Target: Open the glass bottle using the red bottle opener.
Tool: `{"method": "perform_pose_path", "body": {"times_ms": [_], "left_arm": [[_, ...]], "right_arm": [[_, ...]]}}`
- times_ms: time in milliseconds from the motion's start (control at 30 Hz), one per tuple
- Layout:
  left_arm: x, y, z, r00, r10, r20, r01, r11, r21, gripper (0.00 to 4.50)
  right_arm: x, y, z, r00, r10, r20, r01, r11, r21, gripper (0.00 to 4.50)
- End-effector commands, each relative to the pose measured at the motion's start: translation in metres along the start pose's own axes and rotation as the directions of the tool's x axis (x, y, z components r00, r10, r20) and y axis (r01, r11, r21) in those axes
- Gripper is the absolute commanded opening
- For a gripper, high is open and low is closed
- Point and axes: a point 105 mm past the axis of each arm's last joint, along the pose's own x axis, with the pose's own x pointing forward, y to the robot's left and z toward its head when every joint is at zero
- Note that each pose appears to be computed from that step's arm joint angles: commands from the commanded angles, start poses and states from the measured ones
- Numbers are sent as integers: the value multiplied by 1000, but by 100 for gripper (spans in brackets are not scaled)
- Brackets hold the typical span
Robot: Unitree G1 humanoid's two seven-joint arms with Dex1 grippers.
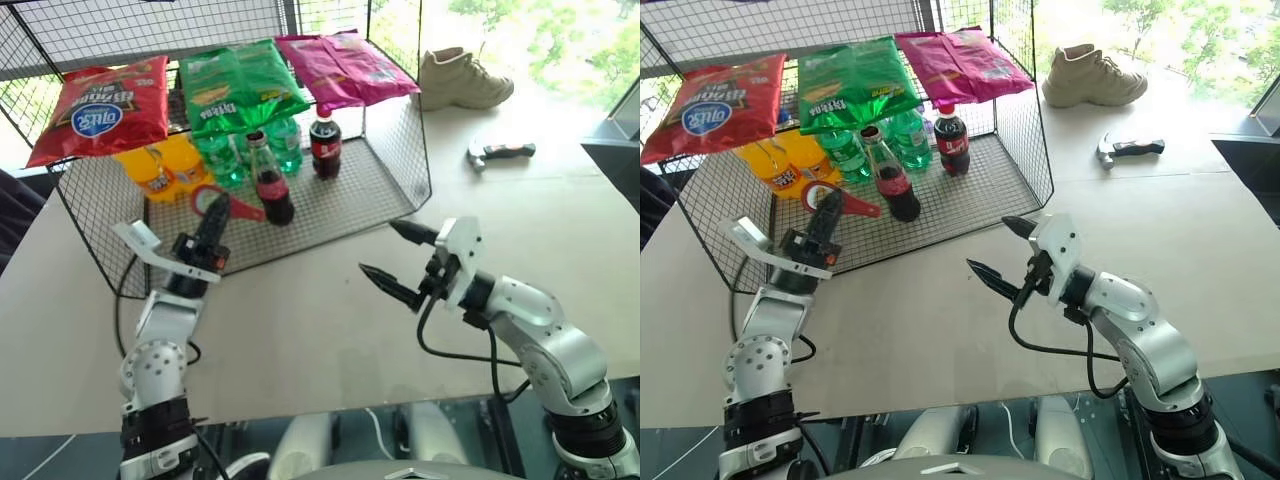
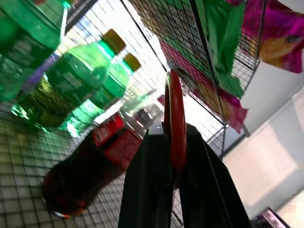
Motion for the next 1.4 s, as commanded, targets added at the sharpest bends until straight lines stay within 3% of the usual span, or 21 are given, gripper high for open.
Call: {"method": "perform_pose_path", "body": {"times_ms": [33, 200, 333, 467, 633, 833, 867, 933, 1133, 1400], "left_arm": [[9, -31, -17, 979, -171, -114, 163, 984, -74, 7], [12, -55, -43, 906, -334, -261, 286, 936, -204, 7], [10, -64, -57, 848, -402, -346, 324, 909, -262, 7], [12, -71, -71, 795, -454, -402, 355, 886, -297, 7], [17, -70, -76, 786, -465, -407, 363, 881, -305, 7], [12, -66, -78, 786, -456, -418, 357, 886, -295, 7], [11, -65, -78, 788, -451, -420, 353, 888, -293, 0], [8, -64, -78, 787, -449, -423, 351, 890, -291, 0], [4, -62, -82, 775, -441, -452, 343, 895, -284, 0], [-10, -65, -97, 693, -464, -552, 358, 886, -296, 0]], "right_arm": [[8, -5, 3, 998, 0, -57, 1, 1000, 9, 450], [25, 5, 2, 980, 183, -82, -164, 967, 196, 450], [23, 24, -6, 921, 367, -132, -309, 894, 326, 450], [26, 45, 2, 856, 507, -99, -428, 804, 412, 450], [28, 59, 15, 803, 593, -63, -508, 736, 448, 450], [28, 64, 18, 780, 623, -63, -532, 713, 457, 450], [28, 64, 18, 779, 623, -64, -532, 712, 458, 397], [29, 65, 18, 779, 624, -62, -532, 711, 459, 335], [29, 66, 15, 774, 629, -68, -529, 702, 477, 24], [24, 70, 10, 752, 655, -78, -538, 677, 503, 11]]}}
